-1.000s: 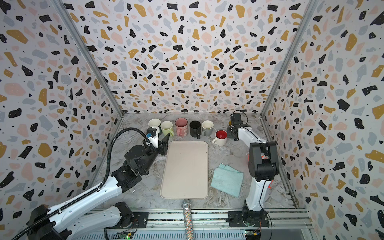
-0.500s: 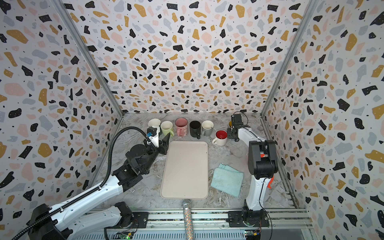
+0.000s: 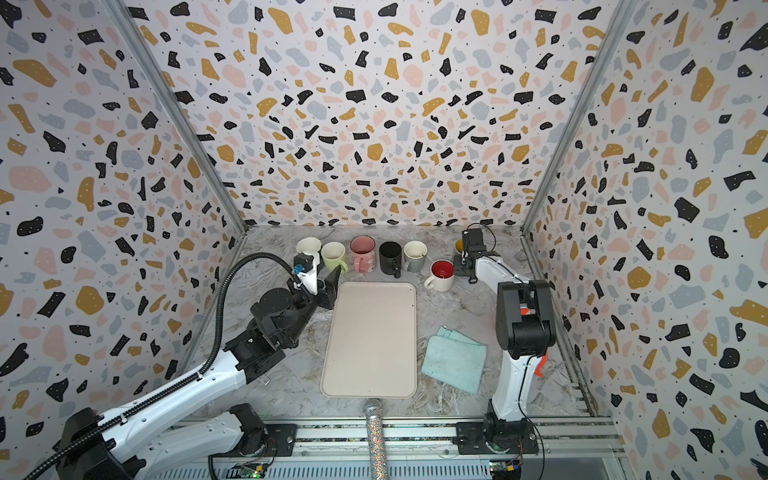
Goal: Turn the mug right side up
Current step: 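Lower the blue mug upright beside the white red-lined mug with the right gripper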
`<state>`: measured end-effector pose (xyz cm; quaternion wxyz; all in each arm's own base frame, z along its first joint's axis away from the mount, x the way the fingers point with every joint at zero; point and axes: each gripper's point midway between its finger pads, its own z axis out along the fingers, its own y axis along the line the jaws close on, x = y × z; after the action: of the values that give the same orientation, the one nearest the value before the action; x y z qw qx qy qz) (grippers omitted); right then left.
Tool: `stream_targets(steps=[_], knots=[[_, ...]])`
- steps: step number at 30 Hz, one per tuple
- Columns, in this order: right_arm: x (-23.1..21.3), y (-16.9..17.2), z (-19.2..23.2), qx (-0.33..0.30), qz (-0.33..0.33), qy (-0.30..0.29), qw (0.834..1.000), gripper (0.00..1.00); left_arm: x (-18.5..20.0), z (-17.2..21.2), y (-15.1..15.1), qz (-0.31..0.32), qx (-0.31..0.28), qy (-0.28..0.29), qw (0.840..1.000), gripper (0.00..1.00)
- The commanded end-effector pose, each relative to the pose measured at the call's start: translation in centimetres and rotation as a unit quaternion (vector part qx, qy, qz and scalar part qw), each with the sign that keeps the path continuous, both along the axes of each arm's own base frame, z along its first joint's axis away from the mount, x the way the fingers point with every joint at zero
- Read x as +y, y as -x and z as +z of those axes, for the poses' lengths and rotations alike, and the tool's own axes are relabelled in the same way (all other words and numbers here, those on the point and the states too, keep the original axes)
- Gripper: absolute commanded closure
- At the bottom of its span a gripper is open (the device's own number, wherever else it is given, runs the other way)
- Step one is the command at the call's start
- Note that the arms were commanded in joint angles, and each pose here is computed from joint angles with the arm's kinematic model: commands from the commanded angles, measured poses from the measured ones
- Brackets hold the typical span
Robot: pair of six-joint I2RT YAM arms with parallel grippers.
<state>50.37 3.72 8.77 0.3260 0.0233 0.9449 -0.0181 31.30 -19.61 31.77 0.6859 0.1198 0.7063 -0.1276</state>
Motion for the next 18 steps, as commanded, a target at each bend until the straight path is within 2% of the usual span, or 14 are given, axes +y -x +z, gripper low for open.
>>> stream_targets(steps=[1,4,8,11,18], knots=[[0.0,-0.1,2.4,-0.028,-0.005,-0.009,1.0,0.71,0.2,2.4,0.0,0.001,-0.022,0.027,0.999,0.48],[-0.1,0.0,2.6,-0.03,-0.006,-0.009,0.999,0.68,0.3,2.5,0.1,0.002,-0.023,0.027,0.999,0.47],[-0.2,0.4,3.3,-0.037,-0.009,-0.01,0.999,0.57,0.5,2.6,0.2,0.003,-0.025,0.028,0.999,0.47],[-0.3,0.8,4.0,-0.041,-0.015,-0.009,0.999,0.53,0.8,2.6,0.2,0.009,-0.026,0.029,0.999,0.45],[-0.9,2.4,9.1,-0.092,-0.029,0.0,0.995,0.44,2.0,3.1,0.3,0.029,-0.033,0.027,0.999,0.42]])
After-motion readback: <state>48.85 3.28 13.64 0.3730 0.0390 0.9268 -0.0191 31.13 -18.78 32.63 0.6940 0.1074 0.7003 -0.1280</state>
